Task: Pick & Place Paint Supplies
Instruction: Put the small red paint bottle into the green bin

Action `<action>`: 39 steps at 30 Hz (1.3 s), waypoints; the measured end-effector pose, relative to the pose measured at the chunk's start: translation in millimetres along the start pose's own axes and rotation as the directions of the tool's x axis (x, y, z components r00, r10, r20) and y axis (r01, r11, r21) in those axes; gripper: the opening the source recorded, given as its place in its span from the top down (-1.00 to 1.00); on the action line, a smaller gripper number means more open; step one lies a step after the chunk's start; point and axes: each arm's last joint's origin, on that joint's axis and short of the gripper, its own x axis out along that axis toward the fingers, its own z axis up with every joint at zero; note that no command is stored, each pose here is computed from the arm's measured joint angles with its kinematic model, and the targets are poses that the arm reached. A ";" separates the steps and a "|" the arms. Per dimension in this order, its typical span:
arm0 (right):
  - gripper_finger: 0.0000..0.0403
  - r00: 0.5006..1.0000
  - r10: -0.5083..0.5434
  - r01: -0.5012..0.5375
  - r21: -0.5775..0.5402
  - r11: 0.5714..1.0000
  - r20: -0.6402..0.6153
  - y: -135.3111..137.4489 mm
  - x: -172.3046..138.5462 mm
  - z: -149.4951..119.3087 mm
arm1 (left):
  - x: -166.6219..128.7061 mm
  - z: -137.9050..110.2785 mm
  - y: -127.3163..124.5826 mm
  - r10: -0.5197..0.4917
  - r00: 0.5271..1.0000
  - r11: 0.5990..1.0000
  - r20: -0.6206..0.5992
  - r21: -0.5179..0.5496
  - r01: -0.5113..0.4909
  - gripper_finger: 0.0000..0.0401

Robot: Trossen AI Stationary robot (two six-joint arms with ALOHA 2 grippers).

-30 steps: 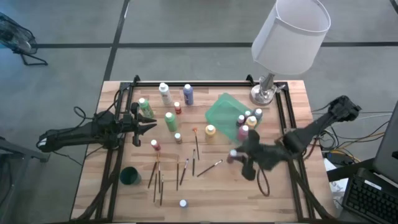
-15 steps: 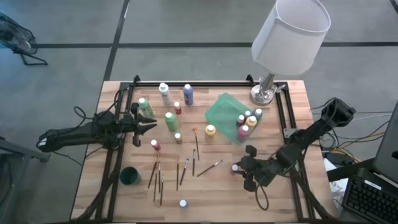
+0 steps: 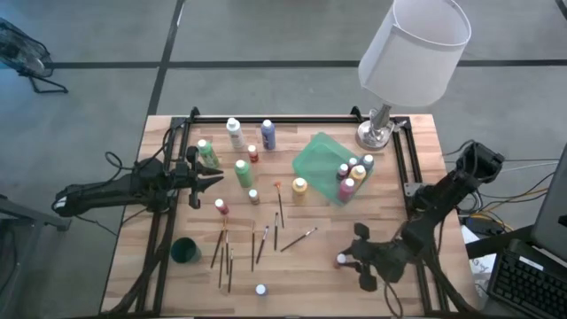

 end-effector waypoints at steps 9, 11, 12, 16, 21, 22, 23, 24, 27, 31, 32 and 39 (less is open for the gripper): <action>0.46 0.993 -0.119 0.116 0.099 0.988 0.025 8.9 -24.5 -32.9 | 0.0 0.0 0.0 0.000 1.000 1.000 0.000 0.000 0.000 0.62; 0.46 0.991 -0.131 0.129 0.100 0.987 0.015 8.7 -27.8 -37.7 | 0.0 0.0 0.0 0.000 1.000 1.000 0.000 0.000 0.000 0.62; 0.46 0.990 -0.143 0.141 0.095 0.985 0.016 8.2 -28.8 -39.8 | 0.0 0.0 0.0 0.000 1.000 1.000 0.000 0.000 0.000 0.62; 0.46 0.983 -0.183 0.184 0.055 0.981 -0.009 4.3 -32.9 -46.7 | 0.0 0.0 0.0 0.000 1.000 1.000 0.000 0.000 0.000 0.62; 0.46 0.981 -0.195 0.195 0.037 0.980 -0.015 2.8 -34.2 -49.3 | 0.0 0.0 0.0 0.000 1.000 1.000 0.000 0.000 0.000 0.62; 0.46 0.981 -0.195 0.196 0.039 0.980 -0.015 2.7 -34.1 -49.4 | 0.0 0.1 0.0 0.000 1.000 1.000 0.001 0.000 0.000 0.62; 0.46 0.981 -0.196 0.196 0.044 0.980 -0.016 2.5 -34.1 -49.5 | 0.0 0.0 0.0 0.000 1.000 1.000 0.000 0.000 0.000 0.62; 0.46 0.980 -0.196 0.197 0.048 0.979 -0.016 2.3 -34.0 -49.8 | 0.0 0.0 0.0 0.000 1.000 1.000 0.000 0.000 0.000 0.62; 0.46 0.980 -0.197 0.198 0.060 0.978 -0.016 2.0 -33.9 -50.1 | 0.0 0.0 0.0 0.000 1.000 1.000 0.001 0.000 0.000 0.62; 0.27 0.981 -0.194 0.196 0.059 0.979 -0.024 1.8 -33.9 -50.5 | 0.0 0.0 0.0 0.000 1.000 1.000 0.000 0.000 0.000 0.62; 0.17 0.980 -0.195 0.197 0.057 0.979 -0.025 1.6 -33.8 -50.7 | 0.0 0.0 0.0 0.000 1.000 1.000 0.000 0.000 0.000 0.62; -0.22 0.981 -0.191 0.192 0.035 0.981 -0.034 1.9 -34.7 -49.7 | 0.0 0.0 0.0 0.000 1.000 1.000 0.000 0.000 0.000 0.62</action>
